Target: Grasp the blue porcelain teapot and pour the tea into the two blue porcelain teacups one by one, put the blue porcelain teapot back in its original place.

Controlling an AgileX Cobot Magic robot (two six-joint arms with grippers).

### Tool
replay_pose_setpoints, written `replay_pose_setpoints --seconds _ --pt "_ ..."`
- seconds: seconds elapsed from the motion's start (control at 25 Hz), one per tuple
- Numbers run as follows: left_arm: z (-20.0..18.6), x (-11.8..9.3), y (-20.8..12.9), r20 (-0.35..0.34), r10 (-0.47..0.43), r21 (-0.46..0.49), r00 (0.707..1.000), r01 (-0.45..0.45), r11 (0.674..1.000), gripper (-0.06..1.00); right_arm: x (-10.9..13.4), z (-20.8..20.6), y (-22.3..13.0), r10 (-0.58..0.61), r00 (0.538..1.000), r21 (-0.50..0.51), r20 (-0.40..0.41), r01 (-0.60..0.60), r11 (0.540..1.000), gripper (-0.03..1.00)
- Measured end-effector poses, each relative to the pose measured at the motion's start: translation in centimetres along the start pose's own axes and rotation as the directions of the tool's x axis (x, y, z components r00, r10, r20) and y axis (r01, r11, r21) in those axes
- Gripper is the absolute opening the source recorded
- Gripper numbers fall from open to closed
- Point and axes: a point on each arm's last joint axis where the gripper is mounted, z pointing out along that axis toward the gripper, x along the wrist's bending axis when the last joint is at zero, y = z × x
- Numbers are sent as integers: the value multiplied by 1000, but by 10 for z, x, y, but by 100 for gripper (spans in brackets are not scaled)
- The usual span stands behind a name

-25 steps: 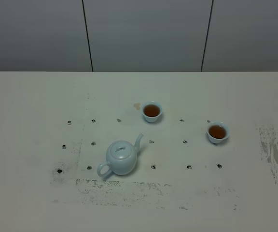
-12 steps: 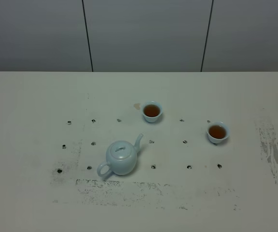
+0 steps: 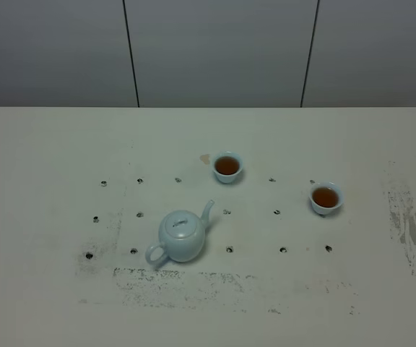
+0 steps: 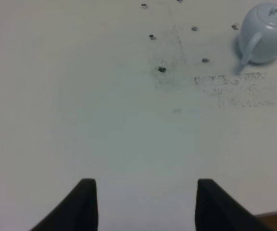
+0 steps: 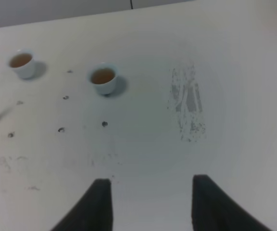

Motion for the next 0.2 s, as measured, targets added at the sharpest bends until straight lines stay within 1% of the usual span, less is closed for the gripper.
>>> replay_pose_setpoints --seconds 0.2 --pt "0 0 0 0 0 0 1000 0 1000 52 0 0 0 0 1000 0 0 0 1000 40"
